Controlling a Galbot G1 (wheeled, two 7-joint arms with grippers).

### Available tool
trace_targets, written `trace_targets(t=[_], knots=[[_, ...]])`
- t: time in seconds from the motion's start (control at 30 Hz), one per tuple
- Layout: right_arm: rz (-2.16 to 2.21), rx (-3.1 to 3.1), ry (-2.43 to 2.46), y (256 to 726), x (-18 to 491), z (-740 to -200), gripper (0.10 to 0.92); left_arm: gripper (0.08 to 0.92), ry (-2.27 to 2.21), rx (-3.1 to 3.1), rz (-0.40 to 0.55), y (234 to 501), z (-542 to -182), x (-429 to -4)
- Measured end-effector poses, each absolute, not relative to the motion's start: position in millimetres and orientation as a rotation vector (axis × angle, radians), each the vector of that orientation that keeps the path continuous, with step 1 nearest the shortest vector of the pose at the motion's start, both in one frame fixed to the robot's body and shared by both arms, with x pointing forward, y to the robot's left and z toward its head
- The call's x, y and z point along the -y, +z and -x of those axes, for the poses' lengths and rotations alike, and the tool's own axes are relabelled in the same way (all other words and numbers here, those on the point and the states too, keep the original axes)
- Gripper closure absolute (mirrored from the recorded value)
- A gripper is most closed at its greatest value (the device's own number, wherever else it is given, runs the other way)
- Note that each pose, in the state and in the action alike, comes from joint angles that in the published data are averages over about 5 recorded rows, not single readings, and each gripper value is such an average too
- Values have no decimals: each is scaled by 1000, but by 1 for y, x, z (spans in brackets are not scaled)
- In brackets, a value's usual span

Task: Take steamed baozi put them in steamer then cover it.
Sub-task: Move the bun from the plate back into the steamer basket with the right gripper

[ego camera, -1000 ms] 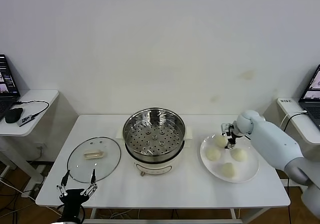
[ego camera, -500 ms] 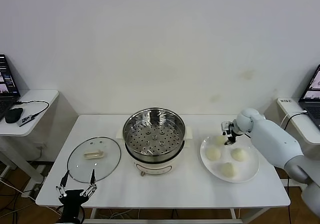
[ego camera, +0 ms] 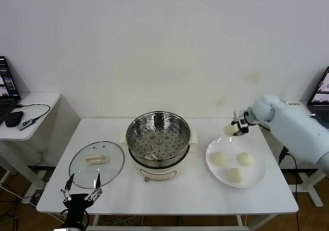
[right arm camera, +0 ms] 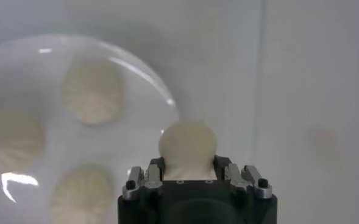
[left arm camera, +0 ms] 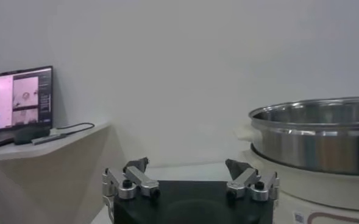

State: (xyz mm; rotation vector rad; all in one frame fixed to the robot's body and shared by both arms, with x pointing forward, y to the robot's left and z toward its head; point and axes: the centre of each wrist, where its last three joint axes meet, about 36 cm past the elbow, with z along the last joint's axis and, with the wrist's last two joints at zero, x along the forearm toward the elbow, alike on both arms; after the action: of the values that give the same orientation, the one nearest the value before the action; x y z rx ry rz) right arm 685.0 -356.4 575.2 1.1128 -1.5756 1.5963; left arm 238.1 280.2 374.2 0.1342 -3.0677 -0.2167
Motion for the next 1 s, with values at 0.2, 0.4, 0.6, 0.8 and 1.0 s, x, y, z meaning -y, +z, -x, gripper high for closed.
trace_targets(t=[0.2,0.4,0.6,0.8,1.0], knots=[[-1176,1621,1669,636,326,-685,505,177,-220,3077,-117,377,-243,-281],[-1268,1627,1752,681,280,-685,505,177,-223,3083,-120,381,-246,-285],[-1395,1588,1826,698,224,-686,507,177,-238,3076,-133,382,-244,-291],[-1539,1482,1916,690,161,-686,511,177,-248,3076,-158,386,-243,-296],[-1649,1340,2035,667,111,-688,513,177,-265,3073,-185,389,-240,-301]])
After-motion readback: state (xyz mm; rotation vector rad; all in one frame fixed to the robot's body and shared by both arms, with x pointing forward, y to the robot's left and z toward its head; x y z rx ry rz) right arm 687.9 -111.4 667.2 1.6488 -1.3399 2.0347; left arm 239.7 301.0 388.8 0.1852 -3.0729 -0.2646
